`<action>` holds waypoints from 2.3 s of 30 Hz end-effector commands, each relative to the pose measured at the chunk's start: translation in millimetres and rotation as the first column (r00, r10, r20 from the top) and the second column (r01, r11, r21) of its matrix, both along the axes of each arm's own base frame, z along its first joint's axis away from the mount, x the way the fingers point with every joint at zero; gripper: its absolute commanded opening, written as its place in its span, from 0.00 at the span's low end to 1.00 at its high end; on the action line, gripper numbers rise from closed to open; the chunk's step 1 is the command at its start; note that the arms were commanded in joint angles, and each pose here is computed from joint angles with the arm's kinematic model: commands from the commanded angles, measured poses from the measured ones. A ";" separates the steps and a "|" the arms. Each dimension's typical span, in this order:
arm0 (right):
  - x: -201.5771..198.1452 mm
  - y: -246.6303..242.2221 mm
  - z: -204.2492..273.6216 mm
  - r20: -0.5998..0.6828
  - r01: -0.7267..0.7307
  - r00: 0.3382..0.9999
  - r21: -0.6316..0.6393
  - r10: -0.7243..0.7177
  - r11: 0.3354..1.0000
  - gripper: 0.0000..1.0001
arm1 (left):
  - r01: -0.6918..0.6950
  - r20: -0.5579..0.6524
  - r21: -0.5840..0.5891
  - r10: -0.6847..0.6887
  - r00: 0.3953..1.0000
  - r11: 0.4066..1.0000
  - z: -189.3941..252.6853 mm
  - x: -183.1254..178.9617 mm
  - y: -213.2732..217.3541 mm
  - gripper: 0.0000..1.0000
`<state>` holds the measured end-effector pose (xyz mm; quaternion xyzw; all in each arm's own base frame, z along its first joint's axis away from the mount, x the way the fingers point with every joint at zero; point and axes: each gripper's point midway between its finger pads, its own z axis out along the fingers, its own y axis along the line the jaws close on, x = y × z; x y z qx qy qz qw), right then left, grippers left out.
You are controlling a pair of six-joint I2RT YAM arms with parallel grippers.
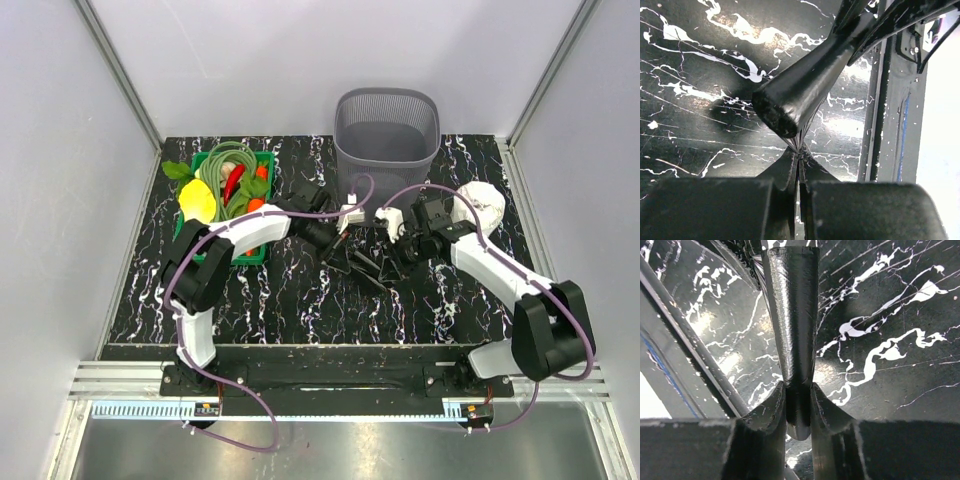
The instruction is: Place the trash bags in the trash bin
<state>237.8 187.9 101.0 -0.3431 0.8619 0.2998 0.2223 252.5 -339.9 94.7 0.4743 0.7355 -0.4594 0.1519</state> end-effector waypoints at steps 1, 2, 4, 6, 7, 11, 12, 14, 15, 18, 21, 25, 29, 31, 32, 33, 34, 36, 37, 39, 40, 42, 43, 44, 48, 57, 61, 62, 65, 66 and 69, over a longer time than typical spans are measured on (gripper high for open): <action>5.7 -21.8 -34.3 0.012 -0.008 1.000 -0.149 0.010 0.989 0.23 | -0.015 0.020 0.091 0.014 1.000 0.996 -12.6 10.3 7.5 0.00; 7.1 -22.5 -35.6 0.007 -0.006 1.000 -0.158 0.007 0.987 0.26 | -0.015 0.016 0.105 0.014 1.000 0.994 -15.8 9.0 9.1 0.00; 12.3 -25.3 -36.3 0.023 0.015 1.000 -0.174 -0.011 0.985 0.33 | -0.009 0.014 0.124 0.007 1.000 0.992 -17.1 5.8 12.3 0.00; 17.2 -30.1 -36.3 0.041 0.048 0.998 -0.200 -0.040 0.979 0.43 | 0.006 0.021 0.139 -0.009 1.000 0.990 -14.3 1.8 13.2 0.00; 18.6 -32.6 -34.8 0.051 0.063 0.997 -0.211 -0.053 0.976 0.48 | 0.008 0.024 0.150 -0.011 1.000 0.989 -13.1 0.2 14.0 0.00; 21.1 -34.9 -23.7 0.089 0.099 0.993 -0.202 -0.083 0.974 0.71 | 0.022 0.047 0.177 -0.030 0.998 0.984 -6.4 -1.9 18.6 0.00; 21.2 -33.6 -20.0 0.095 0.103 0.992 -0.193 -0.086 0.976 0.72 | 0.025 0.048 0.185 -0.035 0.998 0.982 -5.7 -3.3 19.4 0.00; 21.2 -30.1 -13.4 0.103 0.098 0.991 -0.170 -0.082 0.981 0.74 | 0.031 0.049 0.203 -0.041 0.998 0.979 -3.8 -3.5 20.8 0.00; 20.8 -28.0 -10.3 0.101 0.094 0.992 -0.158 -0.079 0.983 0.75 | 0.037 0.051 0.212 -0.049 0.998 0.977 -0.8 -4.3 22.1 0.00; 22.1 -23.9 -4.3 0.089 0.090 0.993 -0.142 -0.077 0.986 0.75 | 0.051 0.057 0.222 -0.065 0.996 0.974 11.3 -6.3 24.2 0.00; 19.4 -22.4 -5.1 0.070 0.077 0.995 -0.138 -0.068 0.987 0.75 | 0.071 0.054 0.207 -0.083 0.995 0.976 27.2 -10.9 24.8 0.00; 16.1 -23.4 -12.4 0.054 0.068 0.997 -0.149 -0.061 0.987 0.74 | 0.076 0.074 0.173 -0.090 0.993 0.982 45.3 -15.6 21.5 0.00; 18.8 -31.5 -22.3 0.056 0.079 0.996 -0.198 -0.070 0.977 0.74 | 0.110 0.092 0.131 -0.122 0.988 0.985 65.1 -26.3 14.5 0.00; 18.5 -33.0 -23.9 0.054 0.071 0.997 -0.209 -0.061 0.975 0.74 | 0.141 0.112 0.114 -0.154 0.982 0.983 76.6 -36.0 10.2 0.00; 18.3 -33.1 -23.2 0.056 0.070 0.997 -0.209 -0.060 0.975 0.74 | 0.156 0.120 0.103 -0.168 0.978 0.982 82.3 -41.7 6.6 0.00; 17.4 -32.8 -22.8 0.055 0.064 0.997 -0.207 -0.054 0.976 0.74 | 0.163 0.134 0.093 -0.175 0.975 0.982 89.6 -45.4 3.4 0.00; 17.3 -32.1 -21.0 0.059 0.062 0.997 -0.202 -0.051 0.978 0.75 | 0.170 0.138 0.079 -0.179 0.974 0.982 96.6 -49.3 0.5 0.00; 19.1 -33.5 -19.6 0.064 0.069 0.996 -0.210 -0.057 0.975 0.75 | 0.164 0.156 0.062 -0.172 0.973 0.984 110.0 -49.9 -4.7 0.00; 18.8 -35.0 -20.4 0.058 0.071 0.997 -0.220 -0.060 0.973 0.75 | 0.161 0.167 0.052 -0.167 0.972 0.986 117.2 -50.1 -7.1 0.00; 20.1 -38.2 -20.0 0.060 0.082 0.996 -0.236 -0.070 0.968 0.75 | 0.142 0.192 0.048 -0.148 0.970 0.989 126.9 -47.0 -9.2 0.00; 19.8 -39.4 -20.9 0.058 0.086 0.996 -0.245 -0.074 0.966 0.75 | 0.134 0.206 0.044 -0.141 0.968 0.990 132.1 -45.8 -9.2 0.00; 19.5 -42.9 -22.1 0.061 0.094 0.995 -0.261 -0.081 0.961 0.75 | 0.117 0.229 0.040 -0.124 0.966 0.992 141.0 -44.2 -8.5 0.00; 19.7 -44.3 -23.4 0.062 0.096 0.995 -0.269 -0.082 0.958 0.75 | 0.113 0.235 0.040 -0.120 0.965 0.993 142.3 -43.9 -8.5 0.00; 18.3 -45.8 -24.4 0.060 0.094 0.995 -0.276 -0.080 0.957 0.75 | 0.111 0.230 0.039 -0.117 0.966 0.993 142.7 -44.5 -7.9 0.00; 15.8 -46.6 -26.4 0.055 0.090 0.995 -0.278 -0.078 0.956 0.75 | 0.125 0.214 0.050 -0.133 0.968 0.991 133.2 -49.0 -9.5 0.00; 15.2 -49.8 -22.6 0.068 0.089 0.995 -0.290 -0.072 0.953 0.75 | 0.090 0.223 0.060 -0.101 0.969 0.994 109.7 -36.7 -18.2 0.04; 25.9 -72.1 -27.5 0.103 0.166 0.985 -0.377 -0.136 0.911 0.75 | 0.137 0.191 0.061 -0.146 0.971 0.989 96.8 -48.5 -28.7 0.02; 29.0 -77.1 -28.2 0.109 0.187 0.982 -0.385 -0.157 0.904 0.75 | 0.149 0.189 0.053 -0.156 0.969 0.987 94.7 -52.1 -33.6 0.00; 34.7 -89.5 -29.8 0.104 0.235 0.972 -0.392 -0.211 0.889 0.75 | 0.193 0.185 0.054 -0.200 0.962 0.980 90.4 -69.5 -49.6 0.00; 36.0 -93.8 -31.1 0.100 0.248 0.969 -0.397 -0.227 0.884 0.75 | 0.200 0.191 0.051 -0.206 0.960 0.978 93.1 -72.5 -54.4 0.00; 32.7 -98.9 -34.1 0.080 0.245 0.969 -0.403 -0.233 0.882 0.75 | 0.197 0.208 0.028 -0.198 0.958 0.980 107.1 -73.4 -66.7 0.00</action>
